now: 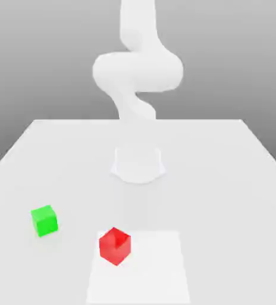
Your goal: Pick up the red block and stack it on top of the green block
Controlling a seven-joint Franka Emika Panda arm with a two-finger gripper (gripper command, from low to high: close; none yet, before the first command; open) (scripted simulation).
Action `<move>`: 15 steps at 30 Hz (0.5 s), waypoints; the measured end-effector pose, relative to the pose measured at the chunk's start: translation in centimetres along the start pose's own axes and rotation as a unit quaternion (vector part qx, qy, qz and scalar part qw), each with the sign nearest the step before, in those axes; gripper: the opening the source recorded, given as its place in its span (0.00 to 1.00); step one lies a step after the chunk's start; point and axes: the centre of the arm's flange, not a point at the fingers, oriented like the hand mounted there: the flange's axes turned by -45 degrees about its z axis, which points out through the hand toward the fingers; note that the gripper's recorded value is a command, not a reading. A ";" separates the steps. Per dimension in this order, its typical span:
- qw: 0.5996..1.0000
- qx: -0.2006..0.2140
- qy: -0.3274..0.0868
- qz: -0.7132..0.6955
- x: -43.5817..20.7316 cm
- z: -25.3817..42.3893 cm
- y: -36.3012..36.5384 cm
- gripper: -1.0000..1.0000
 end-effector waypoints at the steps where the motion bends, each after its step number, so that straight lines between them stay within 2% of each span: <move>1: 1.000 0.000 -0.020 0.016 -0.6 2.7 0.4 0.50; 8: 0.981 -0.019 -0.149 0.120 -8.1 19.1 3.1 0.50; 15: 0.937 -0.077 -0.266 0.212 -20.6 30.2 5.5 0.50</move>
